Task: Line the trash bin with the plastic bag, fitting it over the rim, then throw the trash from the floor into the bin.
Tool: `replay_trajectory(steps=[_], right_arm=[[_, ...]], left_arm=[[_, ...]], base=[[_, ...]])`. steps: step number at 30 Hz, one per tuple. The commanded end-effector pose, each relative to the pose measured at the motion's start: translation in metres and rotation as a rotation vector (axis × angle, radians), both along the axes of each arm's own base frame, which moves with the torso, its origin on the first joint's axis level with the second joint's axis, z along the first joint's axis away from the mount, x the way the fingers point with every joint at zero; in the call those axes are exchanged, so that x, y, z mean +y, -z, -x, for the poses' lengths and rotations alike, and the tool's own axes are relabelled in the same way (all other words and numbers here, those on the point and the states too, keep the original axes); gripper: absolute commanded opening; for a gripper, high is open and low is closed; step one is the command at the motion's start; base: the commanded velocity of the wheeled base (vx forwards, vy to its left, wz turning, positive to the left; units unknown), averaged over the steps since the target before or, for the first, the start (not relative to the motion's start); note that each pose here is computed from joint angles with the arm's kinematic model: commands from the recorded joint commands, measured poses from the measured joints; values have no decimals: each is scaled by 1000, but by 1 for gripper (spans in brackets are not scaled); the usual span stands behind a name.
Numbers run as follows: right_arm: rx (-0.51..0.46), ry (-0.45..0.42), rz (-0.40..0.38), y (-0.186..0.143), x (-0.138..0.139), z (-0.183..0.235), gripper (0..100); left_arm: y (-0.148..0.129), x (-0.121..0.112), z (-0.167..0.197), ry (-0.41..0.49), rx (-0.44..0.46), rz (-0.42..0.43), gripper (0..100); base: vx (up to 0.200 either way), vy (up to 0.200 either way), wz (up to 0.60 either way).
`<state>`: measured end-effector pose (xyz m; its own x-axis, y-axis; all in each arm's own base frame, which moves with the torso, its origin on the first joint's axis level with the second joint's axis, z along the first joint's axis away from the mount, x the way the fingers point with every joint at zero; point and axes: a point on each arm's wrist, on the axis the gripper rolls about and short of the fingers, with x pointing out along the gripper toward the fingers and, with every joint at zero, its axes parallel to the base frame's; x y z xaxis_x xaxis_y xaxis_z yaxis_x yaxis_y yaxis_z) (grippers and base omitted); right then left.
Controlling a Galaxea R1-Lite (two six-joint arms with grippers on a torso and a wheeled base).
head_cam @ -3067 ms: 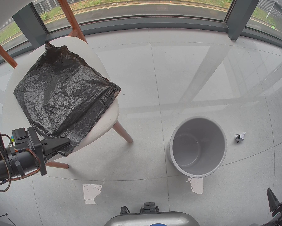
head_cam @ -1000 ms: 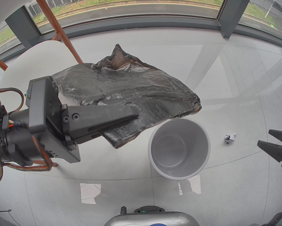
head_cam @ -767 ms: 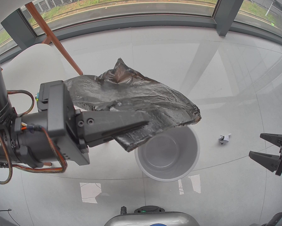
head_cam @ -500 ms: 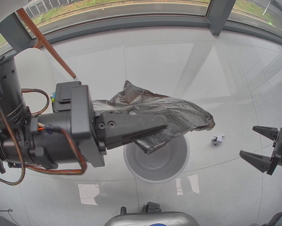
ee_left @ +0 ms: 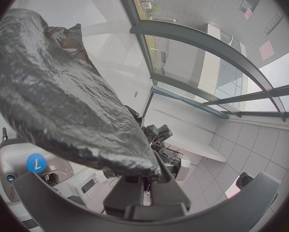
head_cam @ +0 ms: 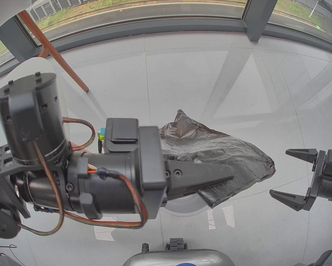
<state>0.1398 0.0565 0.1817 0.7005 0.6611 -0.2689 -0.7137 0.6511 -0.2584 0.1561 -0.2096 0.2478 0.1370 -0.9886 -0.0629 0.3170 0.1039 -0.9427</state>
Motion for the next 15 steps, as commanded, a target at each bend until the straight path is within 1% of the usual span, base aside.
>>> replay_trajectory(steps=[1, 4, 5, 7, 13, 14, 15], right_arm=[[-4, 29, 1, 0, -4, -1, 100], [-3, 72, 4, 0, -11, -3, 100], [-1, 103, 4, 1, -15, -5, 100], [-1, 112, 3, 1, -18, -5, 100], [-23, 61, 10, -1, -16, -4, 100], [-49, 21, 31, -1, -14, -4, 100], [-57, 2, 38, -1, -13, -3, 100]], left_arm=[[14, -7, -5, 0, 26, -40, 0], [19, -10, -7, 3, 20, -56, 0], [23, -12, -9, 5, 13, -70, 0], [28, -16, -12, 9, 4, -85, 0], [35, -23, -17, 15, 13, -105, 0], [36, -23, -17, 15, 15, -107, 0], [37, -24, -18, 15, 15, -109, 0]], base=[[0, 0, 0], [0, 0, 0], [0, 0, 0], [0, 0, 0], [0, 0, 0], [0, 0, 0], [0, 0, 0]])
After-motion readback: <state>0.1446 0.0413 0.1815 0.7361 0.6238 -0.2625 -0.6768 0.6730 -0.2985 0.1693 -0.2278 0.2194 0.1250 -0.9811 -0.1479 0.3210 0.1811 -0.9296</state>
